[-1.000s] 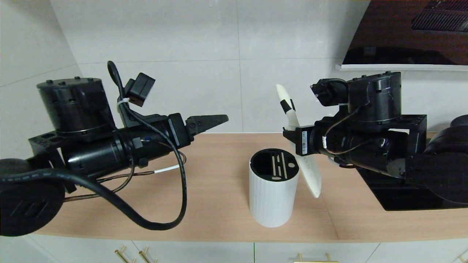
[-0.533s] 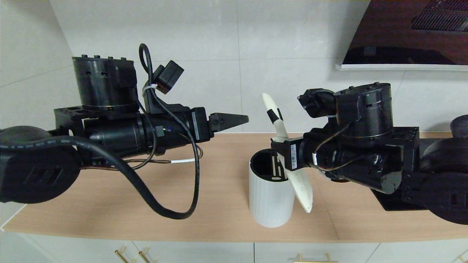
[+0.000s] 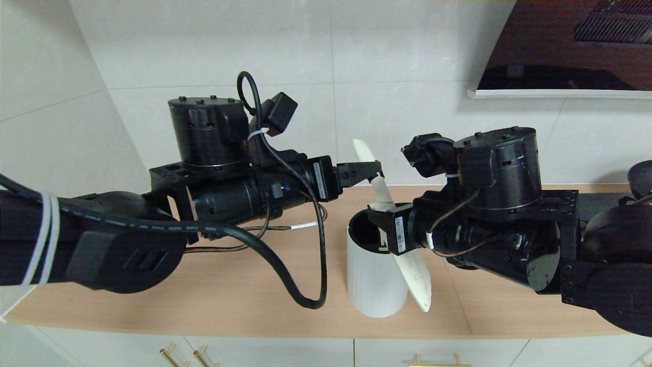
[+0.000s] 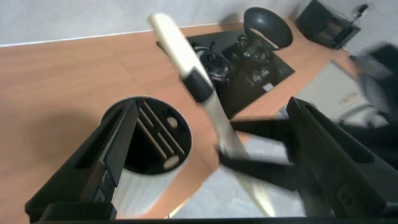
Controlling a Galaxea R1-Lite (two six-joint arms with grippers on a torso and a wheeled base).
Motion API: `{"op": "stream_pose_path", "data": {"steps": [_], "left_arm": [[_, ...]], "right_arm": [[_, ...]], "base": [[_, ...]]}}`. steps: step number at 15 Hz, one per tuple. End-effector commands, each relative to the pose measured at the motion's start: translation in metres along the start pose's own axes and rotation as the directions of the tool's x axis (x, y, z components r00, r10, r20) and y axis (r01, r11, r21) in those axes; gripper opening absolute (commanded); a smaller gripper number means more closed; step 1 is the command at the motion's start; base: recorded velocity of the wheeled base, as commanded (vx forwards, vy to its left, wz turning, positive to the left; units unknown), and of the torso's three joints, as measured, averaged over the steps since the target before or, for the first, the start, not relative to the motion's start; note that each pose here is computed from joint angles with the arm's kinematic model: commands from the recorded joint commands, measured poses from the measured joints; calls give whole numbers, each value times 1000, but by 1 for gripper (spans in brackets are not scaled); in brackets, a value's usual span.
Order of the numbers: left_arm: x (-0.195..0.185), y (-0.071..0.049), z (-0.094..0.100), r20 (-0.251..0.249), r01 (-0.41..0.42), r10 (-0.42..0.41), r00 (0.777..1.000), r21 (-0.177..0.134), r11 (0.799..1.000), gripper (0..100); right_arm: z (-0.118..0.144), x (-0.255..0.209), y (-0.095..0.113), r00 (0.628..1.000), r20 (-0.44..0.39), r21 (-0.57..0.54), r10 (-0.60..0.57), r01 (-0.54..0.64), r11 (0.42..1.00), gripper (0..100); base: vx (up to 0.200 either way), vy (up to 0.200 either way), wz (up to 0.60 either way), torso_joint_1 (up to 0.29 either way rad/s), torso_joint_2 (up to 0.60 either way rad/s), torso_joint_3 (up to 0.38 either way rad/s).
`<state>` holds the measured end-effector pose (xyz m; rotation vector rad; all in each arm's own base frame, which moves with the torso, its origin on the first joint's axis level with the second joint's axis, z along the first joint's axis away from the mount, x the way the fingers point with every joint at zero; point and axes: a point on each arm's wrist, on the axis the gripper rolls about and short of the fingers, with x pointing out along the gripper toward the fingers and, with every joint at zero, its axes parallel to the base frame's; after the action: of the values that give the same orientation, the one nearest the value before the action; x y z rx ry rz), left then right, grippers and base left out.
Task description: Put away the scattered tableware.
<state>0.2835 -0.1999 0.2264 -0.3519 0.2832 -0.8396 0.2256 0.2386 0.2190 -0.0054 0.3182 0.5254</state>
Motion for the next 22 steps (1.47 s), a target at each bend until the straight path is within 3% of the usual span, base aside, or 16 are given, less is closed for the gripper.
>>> {"op": "stream_pose_path", "data": {"steps": [1, 4, 8, 19, 20, 22], "left_arm": [[10, 5, -10, -30, -7, 6, 1000, -9, 1000, 100], [12, 6, -11, -30, -3, 3, 1000, -12, 1000, 100], [12, 0, -5, 17, 26, -25, 1000, -51, 998, 100], [22, -5, -17, -13, 41, -42, 999, -55, 998, 100], [22, -5, -17, -13, 41, -42, 999, -55, 998, 0], [22, -5, -17, -11, 40, -41, 999, -55, 998, 0]], "right_arm": [[1, -2, 1, 1000, 7, 3, 5, -5, 1000, 0], [1, -9, 9, 999, 13, -3, 34, -34, 999, 0], [-3, -8, 14, 999, 9, -8, 49, -48, 999, 0], [-6, -9, 20, 998, 3, -5, 68, -68, 998, 0], [-7, -10, 19, 998, 2, -6, 68, -68, 998, 0], [-7, -9, 20, 998, 1, -6, 68, -68, 998, 0]], "base": [[0, 0, 0, 0, 0, 0], [0, 0, 0, 0, 0, 0], [0, 0, 0, 0, 0, 0], [0, 0, 0, 0, 0, 0], [0, 0, 0, 0, 0, 0], [0, 0, 0, 0, 0, 0]]}}
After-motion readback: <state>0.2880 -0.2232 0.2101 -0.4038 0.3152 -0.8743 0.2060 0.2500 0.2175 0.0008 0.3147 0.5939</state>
